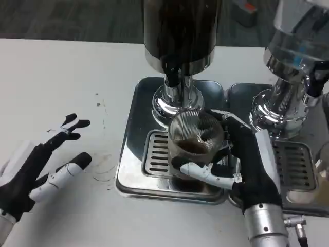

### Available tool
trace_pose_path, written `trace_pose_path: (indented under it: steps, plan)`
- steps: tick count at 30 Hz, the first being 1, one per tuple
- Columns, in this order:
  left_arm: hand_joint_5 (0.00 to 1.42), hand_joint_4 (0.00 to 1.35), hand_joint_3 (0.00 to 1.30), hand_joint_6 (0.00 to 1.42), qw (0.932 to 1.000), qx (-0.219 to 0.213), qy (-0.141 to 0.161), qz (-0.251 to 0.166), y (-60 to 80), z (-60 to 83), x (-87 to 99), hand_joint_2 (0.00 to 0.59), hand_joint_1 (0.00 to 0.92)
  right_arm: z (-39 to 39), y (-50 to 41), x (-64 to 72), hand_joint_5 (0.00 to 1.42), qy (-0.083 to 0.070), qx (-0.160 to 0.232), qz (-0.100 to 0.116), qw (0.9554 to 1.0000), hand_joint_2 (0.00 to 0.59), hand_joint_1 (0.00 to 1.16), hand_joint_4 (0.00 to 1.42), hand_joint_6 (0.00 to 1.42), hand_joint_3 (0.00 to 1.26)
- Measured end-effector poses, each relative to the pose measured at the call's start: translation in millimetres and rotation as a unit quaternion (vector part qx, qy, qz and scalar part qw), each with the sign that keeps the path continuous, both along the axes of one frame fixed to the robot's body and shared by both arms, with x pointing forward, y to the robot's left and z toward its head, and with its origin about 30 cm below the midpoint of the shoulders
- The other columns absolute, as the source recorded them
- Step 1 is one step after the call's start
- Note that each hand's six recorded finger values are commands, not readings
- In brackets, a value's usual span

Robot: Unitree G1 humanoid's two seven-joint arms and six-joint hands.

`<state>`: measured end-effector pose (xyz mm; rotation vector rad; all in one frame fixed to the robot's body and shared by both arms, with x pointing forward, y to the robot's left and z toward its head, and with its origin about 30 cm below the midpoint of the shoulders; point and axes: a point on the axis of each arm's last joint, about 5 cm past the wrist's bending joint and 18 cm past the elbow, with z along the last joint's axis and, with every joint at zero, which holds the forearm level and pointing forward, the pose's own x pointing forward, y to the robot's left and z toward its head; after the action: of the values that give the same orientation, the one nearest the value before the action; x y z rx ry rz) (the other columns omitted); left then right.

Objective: Grasp the cup under the faucet to collect the drink, then remove the cup.

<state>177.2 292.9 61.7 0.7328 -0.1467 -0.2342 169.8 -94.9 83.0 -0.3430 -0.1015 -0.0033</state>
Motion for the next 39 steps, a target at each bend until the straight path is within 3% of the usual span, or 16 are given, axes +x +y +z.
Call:
trace_pose_path:
  steps: [4,9,12,17,22,26,33,39]
  plan:
    - [0.19,0.02,0.2,0.01,1.0,0.001,-0.001,0.0,-0.2,0.0,0.1,0.131,0.0,-0.8,-0.5,-2.0,0.71,0.011,-0.011,0.012,0.9998,0.209,1.07,0.66,0.9,0.57]
    - [0.19,0.01,0.21,0.01,0.9999,0.01,-0.004,-0.002,-1.5,-0.8,0.1,0.135,0.0,2.2,-1.6,-3.4,0.71,0.007,-0.013,0.021,0.9997,0.208,1.06,0.67,0.91,0.57]
    - [0.17,0.0,0.2,0.0,0.9999,0.012,-0.008,0.0,-2.0,-0.7,0.3,0.132,0.0,3.0,-3.5,-4.3,0.71,0.015,-0.017,0.023,0.9995,0.208,1.06,0.67,0.91,0.57]
    - [0.07,0.0,0.08,0.0,0.9986,0.046,-0.014,-0.022,-4.4,0.7,0.4,0.098,0.0,4.0,-7.7,-6.1,0.71,0.024,-0.027,0.031,0.9989,0.208,1.06,0.67,0.91,0.57]
    - [0.0,0.0,0.0,0.0,0.9865,0.145,-0.036,-0.067,-0.9,8.6,-8.9,0.091,0.0,8.4,-13.7,-10.6,0.73,0.022,-0.033,0.036,0.9986,0.208,1.06,0.68,0.92,0.57]
    - [0.0,0.0,0.0,0.0,0.9749,0.204,-0.049,-0.075,-0.4,13.5,-16.5,0.088,0.0,12.9,-19.4,-14.2,0.73,0.02,-0.042,0.044,0.9979,0.208,1.06,0.69,0.94,0.58]
    - [0.0,0.0,0.0,0.0,0.9697,0.234,-0.035,-0.061,1.1,10.5,-29.8,0.086,0.0,17.6,-21.0,-17.1,0.73,0.017,-0.043,0.053,0.9975,0.208,1.06,0.69,0.95,0.58]
    - [0.0,0.0,0.0,0.0,0.9633,0.258,-0.04,-0.063,0.8,13.3,-40.7,0.08,0.0,16.5,-19.3,-22.1,0.74,0.027,-0.041,0.066,0.9966,0.208,1.06,0.69,0.95,0.58]
